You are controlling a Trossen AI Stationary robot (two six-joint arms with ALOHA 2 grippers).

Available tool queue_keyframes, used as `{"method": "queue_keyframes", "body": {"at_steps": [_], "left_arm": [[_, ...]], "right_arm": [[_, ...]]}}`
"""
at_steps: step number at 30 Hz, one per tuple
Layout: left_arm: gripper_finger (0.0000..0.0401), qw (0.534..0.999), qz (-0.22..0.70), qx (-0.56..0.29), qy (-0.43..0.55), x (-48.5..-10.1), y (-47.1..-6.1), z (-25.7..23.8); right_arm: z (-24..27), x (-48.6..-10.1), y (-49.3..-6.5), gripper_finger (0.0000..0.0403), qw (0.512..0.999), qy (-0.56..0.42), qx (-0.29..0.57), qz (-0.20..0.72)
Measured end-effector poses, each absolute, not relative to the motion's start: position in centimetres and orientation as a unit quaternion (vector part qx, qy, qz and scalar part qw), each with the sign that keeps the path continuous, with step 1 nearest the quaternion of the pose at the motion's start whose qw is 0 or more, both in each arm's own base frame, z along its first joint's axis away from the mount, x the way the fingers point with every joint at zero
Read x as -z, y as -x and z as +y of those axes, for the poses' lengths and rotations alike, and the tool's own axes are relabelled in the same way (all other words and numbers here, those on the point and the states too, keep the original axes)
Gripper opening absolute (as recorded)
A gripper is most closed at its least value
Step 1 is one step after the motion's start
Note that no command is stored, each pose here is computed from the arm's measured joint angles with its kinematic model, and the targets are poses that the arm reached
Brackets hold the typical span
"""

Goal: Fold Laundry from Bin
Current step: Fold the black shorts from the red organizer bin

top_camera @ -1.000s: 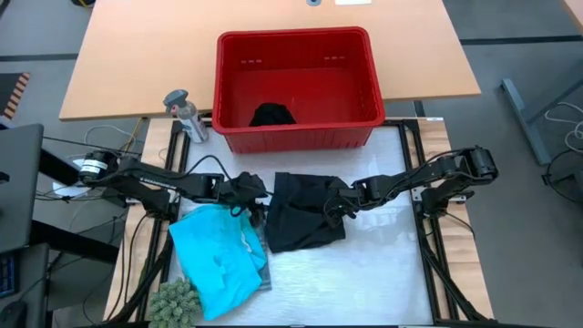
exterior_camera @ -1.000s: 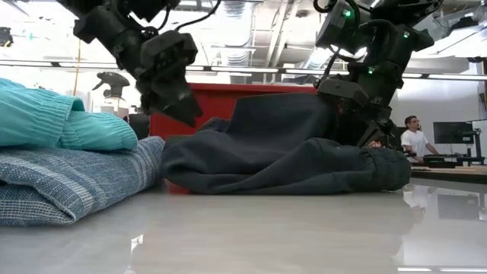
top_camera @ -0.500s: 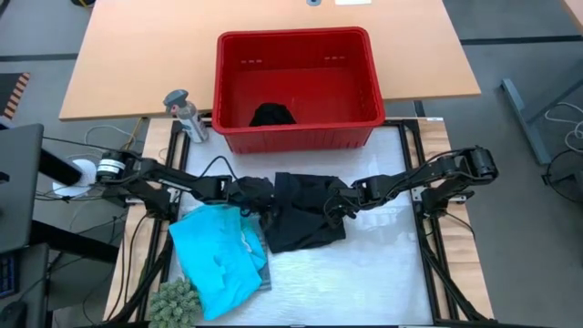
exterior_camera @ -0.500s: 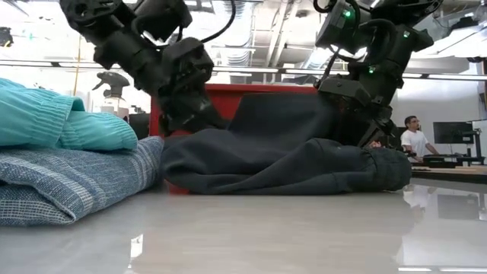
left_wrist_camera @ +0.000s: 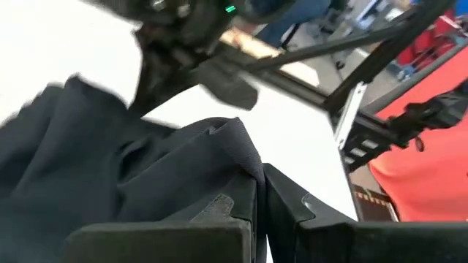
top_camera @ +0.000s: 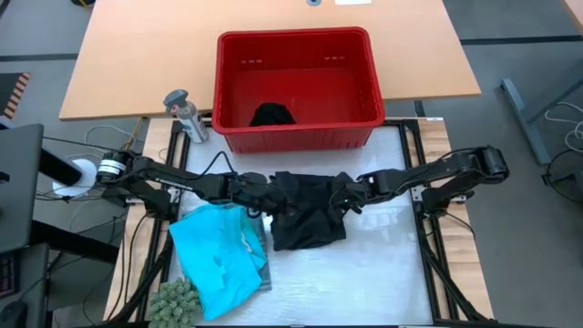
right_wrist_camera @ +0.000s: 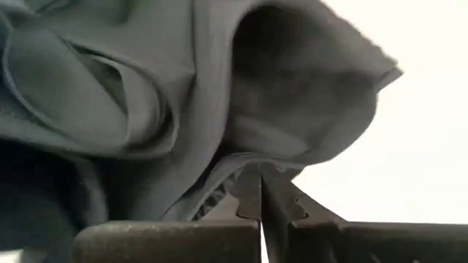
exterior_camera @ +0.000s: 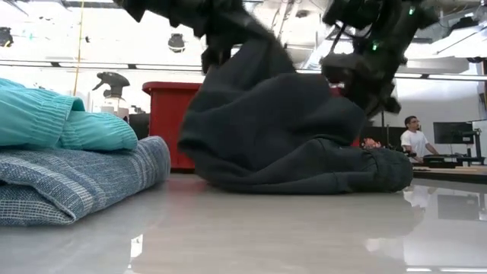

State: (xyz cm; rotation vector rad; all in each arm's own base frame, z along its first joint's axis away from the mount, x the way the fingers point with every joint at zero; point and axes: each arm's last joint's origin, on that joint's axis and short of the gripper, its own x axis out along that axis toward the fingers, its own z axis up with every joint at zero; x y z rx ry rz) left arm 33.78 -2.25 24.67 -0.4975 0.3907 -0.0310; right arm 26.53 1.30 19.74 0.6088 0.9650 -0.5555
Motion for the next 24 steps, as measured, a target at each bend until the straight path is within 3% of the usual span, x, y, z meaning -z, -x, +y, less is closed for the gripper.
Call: {"method": "queue_keyframes", "body": {"at_steps": [5, 16, 24], "left_arm": [[0.0, 0.961, 0.168, 0.024, 0.219, -26.0, -34.8, -3.0], [0.0004, 0.912, 0.231, 0.169, 0.293, -21.4, -38.2, -4.8], [0.0059, 0.907, 0.199, 0.24, 0.284, -21.2, -39.3, -5.3]], "right_arm": [[0.9, -22.5, -25.3, 0.0021, 0.82, -0.27, 0.285, 0.416], [0.5, -23.9, -24.8, 0.0022, 0.841, -0.255, 0.284, 0.384], [0.7, -24.3, -25.9, 0.0036, 0.884, -0.19, 0.223, 0.364]]}}
